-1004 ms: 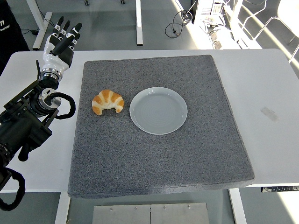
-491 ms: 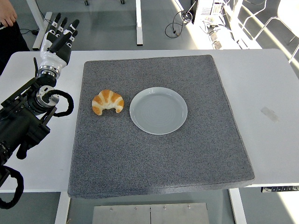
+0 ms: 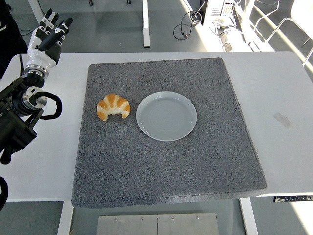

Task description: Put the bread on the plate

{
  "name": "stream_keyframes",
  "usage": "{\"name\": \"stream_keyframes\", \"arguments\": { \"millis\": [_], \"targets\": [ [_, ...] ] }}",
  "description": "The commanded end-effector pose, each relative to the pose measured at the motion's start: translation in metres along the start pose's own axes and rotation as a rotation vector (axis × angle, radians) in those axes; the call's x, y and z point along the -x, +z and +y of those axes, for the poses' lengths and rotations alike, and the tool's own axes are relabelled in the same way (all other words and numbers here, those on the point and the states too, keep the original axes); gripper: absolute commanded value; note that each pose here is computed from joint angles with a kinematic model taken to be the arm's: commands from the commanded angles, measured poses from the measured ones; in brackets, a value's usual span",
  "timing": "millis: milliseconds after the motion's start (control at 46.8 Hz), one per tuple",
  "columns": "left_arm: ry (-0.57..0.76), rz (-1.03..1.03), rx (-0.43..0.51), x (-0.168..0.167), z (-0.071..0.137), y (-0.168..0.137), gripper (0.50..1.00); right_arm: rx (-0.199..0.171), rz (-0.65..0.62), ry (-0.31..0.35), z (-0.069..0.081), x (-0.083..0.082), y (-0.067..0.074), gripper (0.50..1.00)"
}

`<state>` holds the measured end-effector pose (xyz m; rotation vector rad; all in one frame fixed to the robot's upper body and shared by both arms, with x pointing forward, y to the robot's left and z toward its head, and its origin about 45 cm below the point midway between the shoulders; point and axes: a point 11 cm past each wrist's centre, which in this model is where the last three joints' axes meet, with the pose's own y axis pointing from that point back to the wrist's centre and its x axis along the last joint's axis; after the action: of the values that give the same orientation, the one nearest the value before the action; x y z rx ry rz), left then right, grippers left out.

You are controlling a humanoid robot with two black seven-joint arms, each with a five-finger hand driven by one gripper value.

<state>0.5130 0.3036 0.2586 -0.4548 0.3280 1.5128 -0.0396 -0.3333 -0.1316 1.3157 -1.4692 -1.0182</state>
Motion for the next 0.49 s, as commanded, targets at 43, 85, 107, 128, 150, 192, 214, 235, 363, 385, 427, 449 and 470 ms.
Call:
{"name": "stream_keyframes", "arguments": {
  "millis": [43,85,107,128,150,192,214,235,363,385,427,449,470],
  "targets": [
    [-0.010,-0.014,-0.006,0.003,-0.001,0.001,0.980,0.000,0.000,0.000,0.000,0.000,0.000,1.000],
    [-0.009,-0.015,-0.012,0.002,-0.001,0.000,0.980,0.000,0.000,0.001,0.000,0.000,0.000,1.000],
    [-0.010,-0.017,-0.018,0.002,-0.001,0.000,0.980,0.000,-0.001,0.000,0.000,0.000,0.000,1.000],
    [-0.010,-0.017,-0.024,0.002,-0.001,-0.001,0.980,0.000,0.000,0.000,0.000,0.000,0.000,1.000],
    [-0.010,-0.018,-0.033,0.002,-0.001,-0.002,0.980,0.000,0.000,0.001,0.000,0.000,0.000,1.000],
    [-0.012,-0.023,-0.053,0.002,-0.001,-0.004,0.980,0.000,0.000,0.000,0.000,0.000,0.000,1.000],
    [-0.015,-0.027,-0.063,0.003,-0.001,-0.006,0.978,0.000,0.000,0.000,0.000,0.000,0.000,1.000],
    [-0.019,-0.036,-0.076,0.004,-0.001,-0.008,0.978,-0.002,0.000,0.000,0.000,0.000,0.000,1.000],
    [-0.020,-0.086,-0.098,-0.003,0.001,-0.005,0.978,0.000,0.000,0.001,0.000,0.000,0.000,1.000],
    [-0.021,-0.090,-0.098,-0.004,0.001,-0.005,0.978,0.000,0.000,0.000,0.000,0.000,0.000,1.000],
    [-0.035,-0.091,-0.100,0.001,0.000,-0.005,0.978,0.000,0.000,0.001,0.000,0.000,0.000,1.000],
    [-0.043,-0.090,-0.101,0.004,0.000,-0.005,0.978,0.000,0.000,0.000,0.000,0.000,0.000,1.000],
    [-0.050,-0.088,-0.100,0.007,0.000,-0.005,0.977,0.000,-0.001,0.000,0.000,0.000,0.000,1.000]
  ]
}}
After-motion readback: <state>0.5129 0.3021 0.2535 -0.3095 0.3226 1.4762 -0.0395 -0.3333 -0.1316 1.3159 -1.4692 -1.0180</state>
